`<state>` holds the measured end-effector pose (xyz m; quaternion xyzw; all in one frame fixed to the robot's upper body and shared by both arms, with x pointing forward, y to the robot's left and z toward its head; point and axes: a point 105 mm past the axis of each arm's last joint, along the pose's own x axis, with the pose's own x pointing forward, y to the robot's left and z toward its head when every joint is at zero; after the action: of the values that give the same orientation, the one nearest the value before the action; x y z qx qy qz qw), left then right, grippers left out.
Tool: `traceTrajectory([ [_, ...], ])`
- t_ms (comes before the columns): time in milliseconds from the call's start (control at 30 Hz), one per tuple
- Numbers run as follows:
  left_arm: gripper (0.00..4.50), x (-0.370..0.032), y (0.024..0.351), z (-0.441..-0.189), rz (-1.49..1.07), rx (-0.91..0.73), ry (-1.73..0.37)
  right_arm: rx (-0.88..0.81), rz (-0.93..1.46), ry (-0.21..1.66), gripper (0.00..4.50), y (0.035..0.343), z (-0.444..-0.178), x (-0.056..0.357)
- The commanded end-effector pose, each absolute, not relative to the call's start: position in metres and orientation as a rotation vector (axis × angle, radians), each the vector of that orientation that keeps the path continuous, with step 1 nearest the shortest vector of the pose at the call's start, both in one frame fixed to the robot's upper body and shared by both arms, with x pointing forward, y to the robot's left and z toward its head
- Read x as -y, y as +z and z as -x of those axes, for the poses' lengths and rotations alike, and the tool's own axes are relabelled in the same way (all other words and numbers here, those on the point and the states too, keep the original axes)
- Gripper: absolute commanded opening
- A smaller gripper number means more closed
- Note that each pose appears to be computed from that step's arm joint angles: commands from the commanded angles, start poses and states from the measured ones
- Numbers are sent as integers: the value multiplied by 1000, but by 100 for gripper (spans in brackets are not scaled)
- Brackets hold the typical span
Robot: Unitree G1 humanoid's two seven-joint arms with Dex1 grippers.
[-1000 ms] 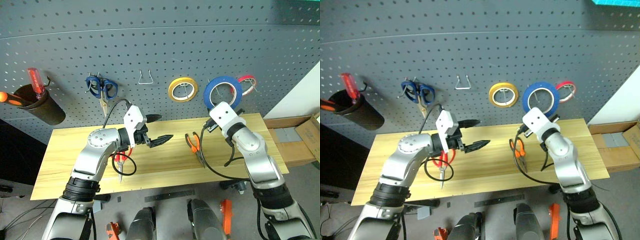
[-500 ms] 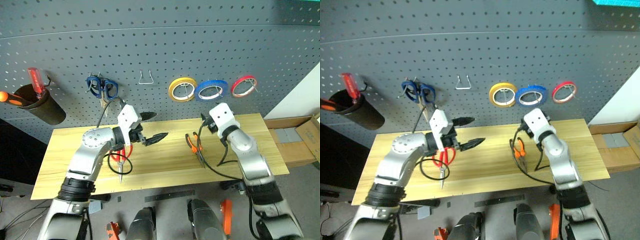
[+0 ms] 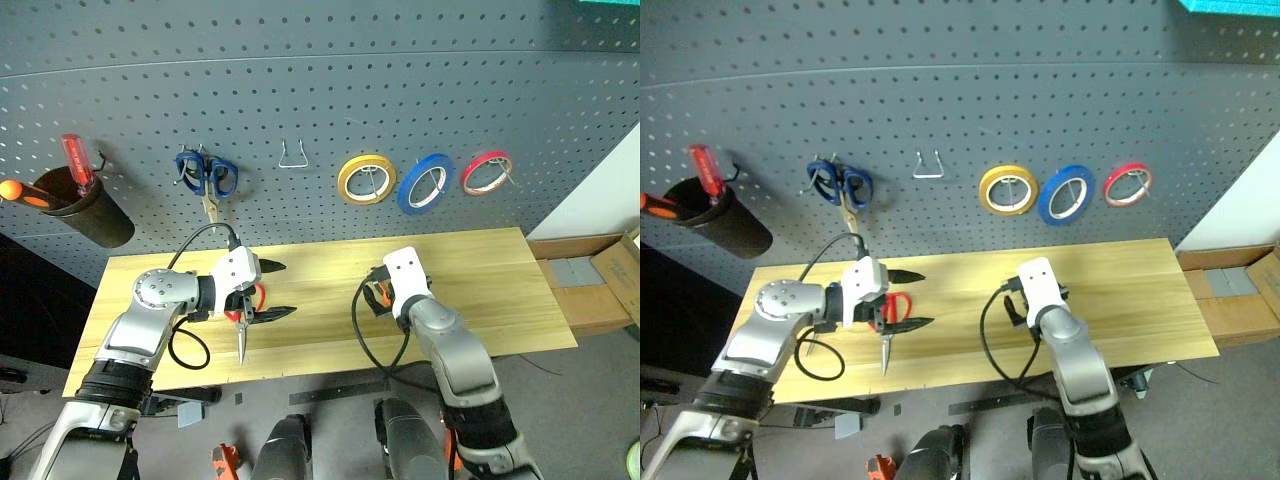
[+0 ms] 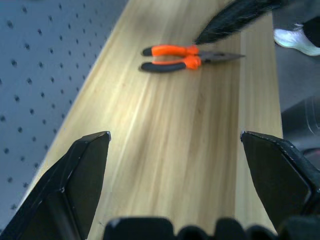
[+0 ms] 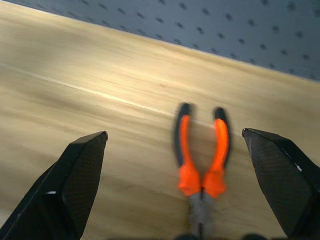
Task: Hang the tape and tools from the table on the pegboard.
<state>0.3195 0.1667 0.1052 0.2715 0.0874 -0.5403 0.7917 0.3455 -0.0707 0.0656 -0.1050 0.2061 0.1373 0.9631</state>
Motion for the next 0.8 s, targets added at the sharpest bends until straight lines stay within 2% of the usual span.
traceTrajectory([
  [33,450,-165,111,-320,-620,-174,-1173,-433,175,239,449,58,-359,72],
  [400,450,-163,112,-318,-613,-166,-1170,-552,115,237,449,24,-368,69],
  [800,450,-166,112,-319,-611,-161,-1147,-555,101,233,449,16,-387,71],
])
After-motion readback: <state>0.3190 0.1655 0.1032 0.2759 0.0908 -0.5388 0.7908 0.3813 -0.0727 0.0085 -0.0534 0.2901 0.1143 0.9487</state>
